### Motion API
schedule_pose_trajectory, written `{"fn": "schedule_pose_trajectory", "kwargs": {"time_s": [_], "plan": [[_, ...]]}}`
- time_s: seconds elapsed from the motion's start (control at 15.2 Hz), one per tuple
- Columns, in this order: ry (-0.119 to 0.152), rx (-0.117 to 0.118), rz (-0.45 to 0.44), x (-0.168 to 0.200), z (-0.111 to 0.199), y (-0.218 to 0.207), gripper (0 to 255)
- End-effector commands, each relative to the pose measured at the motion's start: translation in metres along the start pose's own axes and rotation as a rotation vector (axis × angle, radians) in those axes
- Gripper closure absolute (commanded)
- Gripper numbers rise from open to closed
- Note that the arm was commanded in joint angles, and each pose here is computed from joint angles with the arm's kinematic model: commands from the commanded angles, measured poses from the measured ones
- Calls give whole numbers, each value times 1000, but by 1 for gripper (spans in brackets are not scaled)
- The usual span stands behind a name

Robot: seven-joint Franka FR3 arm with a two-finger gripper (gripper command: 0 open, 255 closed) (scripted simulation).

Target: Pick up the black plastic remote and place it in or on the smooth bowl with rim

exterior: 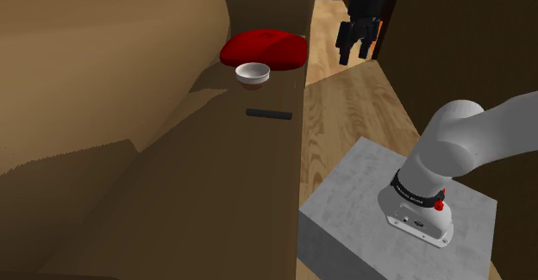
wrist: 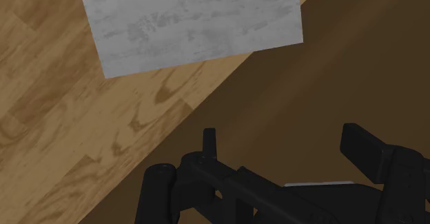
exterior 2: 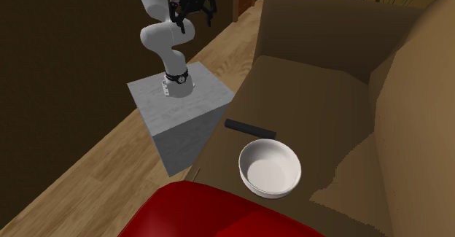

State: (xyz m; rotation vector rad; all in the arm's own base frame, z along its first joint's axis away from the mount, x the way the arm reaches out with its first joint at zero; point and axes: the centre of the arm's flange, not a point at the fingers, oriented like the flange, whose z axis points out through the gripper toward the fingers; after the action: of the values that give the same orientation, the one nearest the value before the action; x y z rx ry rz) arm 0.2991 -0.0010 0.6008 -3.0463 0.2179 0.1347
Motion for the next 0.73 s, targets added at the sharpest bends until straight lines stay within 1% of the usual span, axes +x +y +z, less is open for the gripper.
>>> {"fn": "schedule_pose_trajectory", "kwargs": {"time_s": [0.0, 0.66], "plan": [[0, 0, 0, 0, 0, 0, 0], [20, -17, -243, 98, 85, -1, 0]]}}
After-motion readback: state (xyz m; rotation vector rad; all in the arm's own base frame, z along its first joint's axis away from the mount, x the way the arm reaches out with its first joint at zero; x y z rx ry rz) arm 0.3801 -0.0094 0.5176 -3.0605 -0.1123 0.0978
